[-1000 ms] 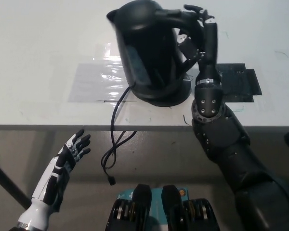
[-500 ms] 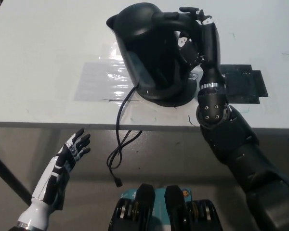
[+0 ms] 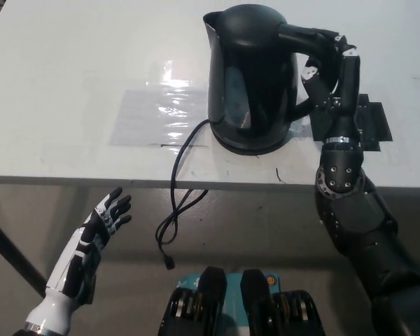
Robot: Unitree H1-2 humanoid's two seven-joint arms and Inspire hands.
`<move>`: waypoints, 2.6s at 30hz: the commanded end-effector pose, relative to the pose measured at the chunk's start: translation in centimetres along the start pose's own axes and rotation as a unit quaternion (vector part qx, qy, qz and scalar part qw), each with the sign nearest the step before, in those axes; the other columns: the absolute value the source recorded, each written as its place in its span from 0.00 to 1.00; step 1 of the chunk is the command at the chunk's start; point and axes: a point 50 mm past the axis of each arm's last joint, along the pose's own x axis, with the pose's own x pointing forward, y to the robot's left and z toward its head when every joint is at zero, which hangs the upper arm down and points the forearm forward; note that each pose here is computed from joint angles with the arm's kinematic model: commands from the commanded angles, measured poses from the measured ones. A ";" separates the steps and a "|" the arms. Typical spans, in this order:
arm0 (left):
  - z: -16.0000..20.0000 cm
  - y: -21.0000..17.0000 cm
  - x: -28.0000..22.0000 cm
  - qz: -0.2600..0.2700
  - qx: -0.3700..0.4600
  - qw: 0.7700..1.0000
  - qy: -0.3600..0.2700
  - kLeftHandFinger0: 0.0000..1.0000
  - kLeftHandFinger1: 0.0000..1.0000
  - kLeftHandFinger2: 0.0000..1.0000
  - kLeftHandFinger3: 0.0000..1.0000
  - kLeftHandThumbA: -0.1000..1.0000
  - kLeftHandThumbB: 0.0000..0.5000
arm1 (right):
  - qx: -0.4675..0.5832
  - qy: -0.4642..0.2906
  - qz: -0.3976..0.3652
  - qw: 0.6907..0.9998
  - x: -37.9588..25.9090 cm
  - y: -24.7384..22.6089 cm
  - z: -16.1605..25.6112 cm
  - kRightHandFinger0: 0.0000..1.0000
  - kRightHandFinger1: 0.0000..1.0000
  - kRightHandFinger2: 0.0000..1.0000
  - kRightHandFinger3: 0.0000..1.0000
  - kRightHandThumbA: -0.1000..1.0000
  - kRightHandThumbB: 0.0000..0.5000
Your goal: A kettle and its base are kept separately on the desk infront of the robot and the robot uses its right hand to lift the kettle by its handle and places it on its base to align it correctly.
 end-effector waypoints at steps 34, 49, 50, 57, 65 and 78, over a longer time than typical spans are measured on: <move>0.9 0.5 0.5 0.005 0.006 1.000 -0.023 1.00 1.00 1.00 1.00 1.00 0.02 | 0.084 0.083 0.279 0.953 2.8 -4.5 -0.2 1.00 1.00 1.00 1.00 0.67 1.00; 0.8 0.6 0.5 0.004 0.008 1.000 -0.025 1.00 1.00 1.00 1.00 1.00 0.00 | 0.299 0.048 0.252 0.919 3.7 -8.6 3.1 1.00 1.00 1.00 1.00 0.82 1.00; 0.8 0.6 0.4 0.005 0.009 1.000 -0.024 1.00 1.00 1.00 1.00 1.00 0.00 | 0.306 0.047 0.246 0.918 3.8 -9.0 3.2 1.00 1.00 1.00 1.00 0.82 1.00; 0.7 0.5 0.4 0.005 0.009 1.000 -0.025 1.00 1.00 1.00 1.00 1.00 0.01 | 0.320 0.028 0.231 0.918 4.2 -11.7 3.0 1.00 1.00 1.00 1.00 1.00 1.00; 0.7 0.6 0.5 0.003 0.010 1.000 -0.026 1.00 1.00 1.00 1.00 1.00 0.03 | 0.366 0.032 0.220 0.904 4.2 -13.7 2.1 1.00 1.00 1.00 1.00 0.86 1.00; 1.0 1.0 0.8 0.001 0.019 0.999 -0.030 1.00 1.00 1.00 1.00 1.00 0.04 | 0.136 -0.142 0.172 0.965 -7.0 -18.5 8.7 1.00 1.00 1.00 1.00 1.00 1.00</move>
